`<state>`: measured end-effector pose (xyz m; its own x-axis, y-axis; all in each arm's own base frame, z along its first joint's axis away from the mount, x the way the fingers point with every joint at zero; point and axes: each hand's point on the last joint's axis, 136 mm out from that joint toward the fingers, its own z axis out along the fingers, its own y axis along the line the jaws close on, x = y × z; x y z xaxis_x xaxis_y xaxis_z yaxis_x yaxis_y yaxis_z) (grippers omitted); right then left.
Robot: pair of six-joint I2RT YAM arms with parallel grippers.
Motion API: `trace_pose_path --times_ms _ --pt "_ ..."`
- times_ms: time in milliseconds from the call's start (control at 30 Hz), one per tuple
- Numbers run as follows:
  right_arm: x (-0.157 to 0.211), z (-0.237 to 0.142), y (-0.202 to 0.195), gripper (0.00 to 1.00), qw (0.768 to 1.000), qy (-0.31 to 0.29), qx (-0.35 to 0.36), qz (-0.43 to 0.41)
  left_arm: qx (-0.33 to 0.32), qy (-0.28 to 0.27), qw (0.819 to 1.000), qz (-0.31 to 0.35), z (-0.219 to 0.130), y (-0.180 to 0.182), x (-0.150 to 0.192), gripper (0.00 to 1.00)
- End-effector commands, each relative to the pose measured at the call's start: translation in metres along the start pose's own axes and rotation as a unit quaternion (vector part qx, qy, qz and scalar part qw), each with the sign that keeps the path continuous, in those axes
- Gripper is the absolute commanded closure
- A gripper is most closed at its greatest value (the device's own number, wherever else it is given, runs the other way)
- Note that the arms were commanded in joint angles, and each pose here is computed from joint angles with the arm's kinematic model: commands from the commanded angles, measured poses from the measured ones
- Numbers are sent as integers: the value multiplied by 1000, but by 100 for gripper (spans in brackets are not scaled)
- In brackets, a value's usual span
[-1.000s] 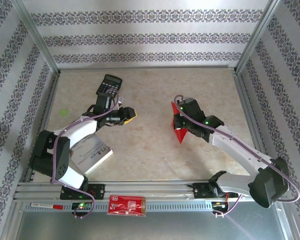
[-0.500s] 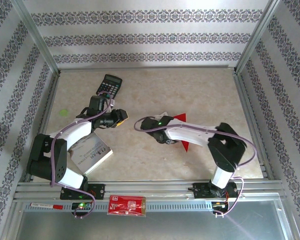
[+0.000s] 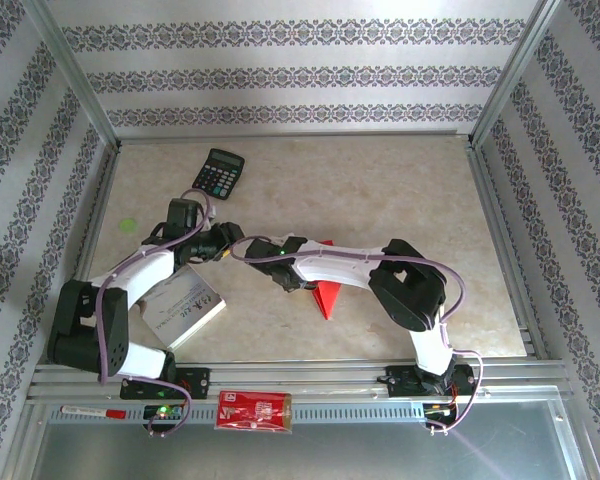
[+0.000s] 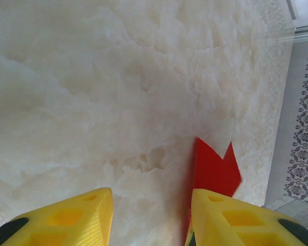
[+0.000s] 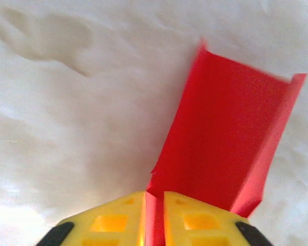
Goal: Fold a paper plane with a square sheet of paper (pick it up from the middle)
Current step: Turn over the paper at the center of the table, then rotate the wing at the center of the table.
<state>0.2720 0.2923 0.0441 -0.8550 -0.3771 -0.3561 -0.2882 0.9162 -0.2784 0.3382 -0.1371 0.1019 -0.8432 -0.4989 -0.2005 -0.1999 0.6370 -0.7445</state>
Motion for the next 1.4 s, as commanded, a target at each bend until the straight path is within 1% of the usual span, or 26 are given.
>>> trace_pose_path --times_ms 0,100,167,200,267,333,433,567,667,833,1033,1133,1267,1300,1367 --pt "-26 -42 16 79 993 -42 -101 38 19 5 1000 -15 -5 -5 9 56" --pt "-23 -58 8 72 981 -51 -175 69 29 25 999 -8 1 -14 28 57" --pt "-19 -65 -3 70 968 -55 -228 91 37 45 998 3 9 -25 46 58" --pt "-16 -65 -11 70 961 -56 -249 103 41 59 997 12 15 -31 58 59" --pt "-3 -55 -28 69 951 -37 -279 128 48 87 995 31 29 -44 82 62" --pt "15 -38 -46 71 939 -2 -304 159 62 124 989 47 47 -60 108 67" --pt "35 -25 -57 77 931 16 -316 182 86 167 981 59 70 -80 133 76" --pt "53 -13 -56 84 924 32 -322 202 72 208 973 64 97 -79 149 84" --pt "64 -4 -52 87 918 41 -326 222 74 222 970 61 112 -77 149 87" --pt "74 3 -41 87 911 52 -330 243 55 237 968 67 126 -67 145 88" --pt "67 -3 -13 87 894 37 -361 264 30 230 969 90 134 -56 118 87" --pt "55 -7 8 87 891 27 -373 259 29 218 971 93 137 -55 100 84" --pt "27 -24 37 84 876 10 -417 244 28 187 979 80 133 -52 64 80" --pt "22 -29 39 83 874 4 -424 239 30 172 982 74 127 -52 52 79" --pt "19 -36 31 80 877 -11 -421 233 34 140 987 73 111 -55 35 74"
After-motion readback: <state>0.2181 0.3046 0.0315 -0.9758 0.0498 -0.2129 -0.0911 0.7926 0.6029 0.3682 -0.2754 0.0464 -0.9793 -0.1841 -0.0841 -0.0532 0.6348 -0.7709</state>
